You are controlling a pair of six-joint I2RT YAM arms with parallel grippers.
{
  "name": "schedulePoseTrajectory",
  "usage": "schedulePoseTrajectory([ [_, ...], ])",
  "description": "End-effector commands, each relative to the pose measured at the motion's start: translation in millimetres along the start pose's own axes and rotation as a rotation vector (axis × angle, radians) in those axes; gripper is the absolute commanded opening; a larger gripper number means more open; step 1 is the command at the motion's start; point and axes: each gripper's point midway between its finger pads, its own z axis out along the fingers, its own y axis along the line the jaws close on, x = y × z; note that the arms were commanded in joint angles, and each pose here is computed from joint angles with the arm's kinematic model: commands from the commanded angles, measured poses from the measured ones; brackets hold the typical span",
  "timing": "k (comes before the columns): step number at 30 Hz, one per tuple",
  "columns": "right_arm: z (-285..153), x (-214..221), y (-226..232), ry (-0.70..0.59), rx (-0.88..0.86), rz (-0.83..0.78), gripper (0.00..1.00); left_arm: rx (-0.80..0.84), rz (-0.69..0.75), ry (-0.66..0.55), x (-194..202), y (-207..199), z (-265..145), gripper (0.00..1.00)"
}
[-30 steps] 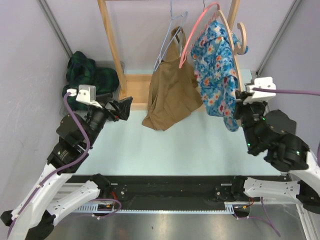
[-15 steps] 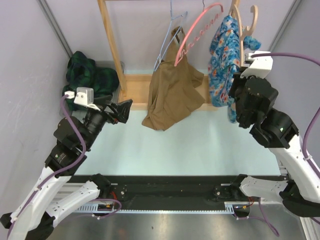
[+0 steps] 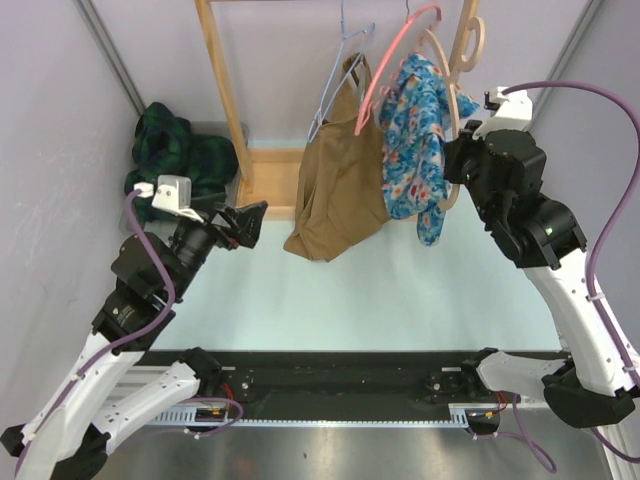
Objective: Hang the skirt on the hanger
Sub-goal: Hang the hanger with skirt onto the clothesline
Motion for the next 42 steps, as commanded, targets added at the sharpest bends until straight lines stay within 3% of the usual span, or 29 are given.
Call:
schedulePoseTrajectory([
  [1, -14, -45, 25, -0.125, -0.174, 0.217, 0.0, 0.03, -0.025, 0.02, 9, -6, 4, 1.0],
  [25, 4, -55, -7, -0.132, -0.024, 0.268, 0.0, 0.066, -0.031, 0.049, 16, -17, 25, 1.0],
  [29, -1, -55, -10, -0.136, -0.02, 0.262, 0.0, 0.06, -0.029, 0.039, 12, -20, 40, 1.0],
  [30, -3, -56, -11, -0.138, -0.017, 0.258, 0.0, 0.077, -0.014, 0.001, -5, -26, 44, 1.0],
  [32, -4, -55, -12, -0.135, -0.017, 0.255, 0.0, 0.094, 0.025, 0.052, 2, -34, 72, 1.0],
  [33, -4, -54, -12, -0.132, -0.018, 0.252, 0.0, 0.108, 0.058, 0.015, -22, -43, 82, 1.0],
  [35, -4, -51, -12, -0.122, -0.019, 0.243, 0.0, 0.088, 0.085, 0.07, -9, -46, 121, 1.0],
  [36, -4, -50, -13, -0.117, -0.016, 0.242, 0.0, 0.117, 0.104, 0.021, -36, -57, 130, 1.0],
  [37, -3, -48, -14, -0.108, -0.013, 0.238, 0.0, 0.118, 0.122, 0.068, -17, -60, 157, 1.0],
  [39, -3, -46, -15, -0.103, -0.008, 0.241, 0.0, 0.16, 0.133, 0.008, -44, -76, 174, 1.0],
  [42, -3, -44, -14, -0.099, -0.013, 0.242, 0.0, 0.15, 0.151, 0.03, -27, -79, 220, 1.0],
])
